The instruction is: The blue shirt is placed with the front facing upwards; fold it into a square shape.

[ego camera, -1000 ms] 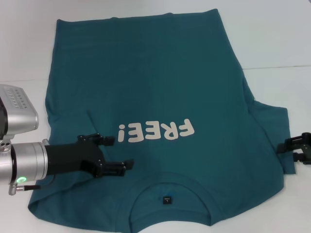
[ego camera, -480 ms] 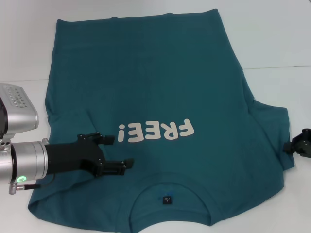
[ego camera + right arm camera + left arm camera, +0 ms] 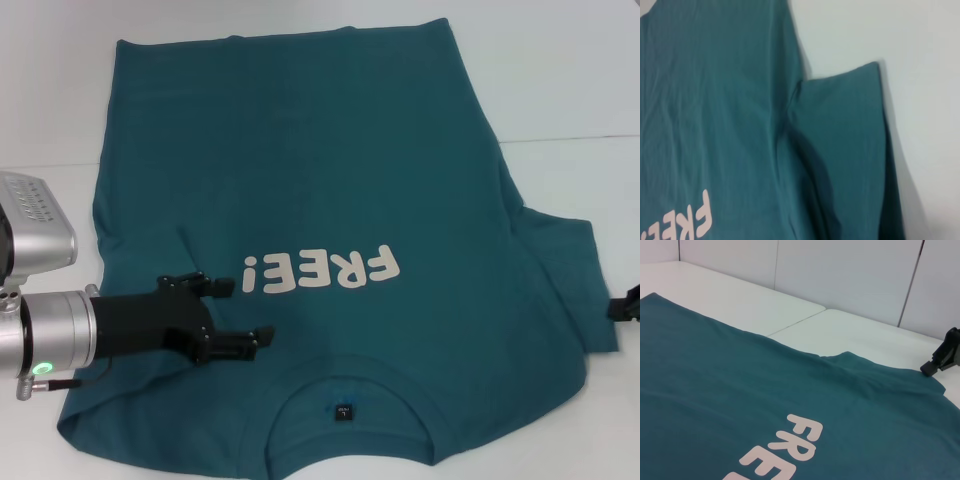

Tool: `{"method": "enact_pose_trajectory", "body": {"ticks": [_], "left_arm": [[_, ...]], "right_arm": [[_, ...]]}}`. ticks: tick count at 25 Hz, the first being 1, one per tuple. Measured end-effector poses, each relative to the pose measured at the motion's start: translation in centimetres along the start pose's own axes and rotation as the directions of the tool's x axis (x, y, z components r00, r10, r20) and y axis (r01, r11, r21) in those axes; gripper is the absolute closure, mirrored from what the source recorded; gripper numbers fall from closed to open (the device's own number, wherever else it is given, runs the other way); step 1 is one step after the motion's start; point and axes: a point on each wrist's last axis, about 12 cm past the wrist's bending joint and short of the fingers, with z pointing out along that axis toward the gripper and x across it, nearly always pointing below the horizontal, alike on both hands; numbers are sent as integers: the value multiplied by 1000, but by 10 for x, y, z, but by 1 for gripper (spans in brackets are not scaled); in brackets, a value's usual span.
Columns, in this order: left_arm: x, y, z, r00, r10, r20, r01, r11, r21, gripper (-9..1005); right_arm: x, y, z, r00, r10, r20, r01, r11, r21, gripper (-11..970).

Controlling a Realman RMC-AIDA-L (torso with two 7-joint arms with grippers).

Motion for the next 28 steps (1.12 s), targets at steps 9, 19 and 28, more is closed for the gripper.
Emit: {"method": "enact_pose_trajectory", "body": {"ticks": [9, 19, 28], "left_arm": [[1, 0, -1, 1000, -2, 0, 2, 1000, -1, 60], [0, 0, -1, 1000, -1, -1, 1, 1000, 1, 60], [0, 1, -2, 1000, 0, -3, 0, 1000, 1, 60]], "right_arm": [[-7, -8, -13, 999, 5, 39, -6, 1000, 3, 957], [-24, -12, -34, 996, -4, 88, 3, 1000, 13, 956], [-35, -10, -44, 995, -26, 100, 24, 1000, 16, 954]]}}
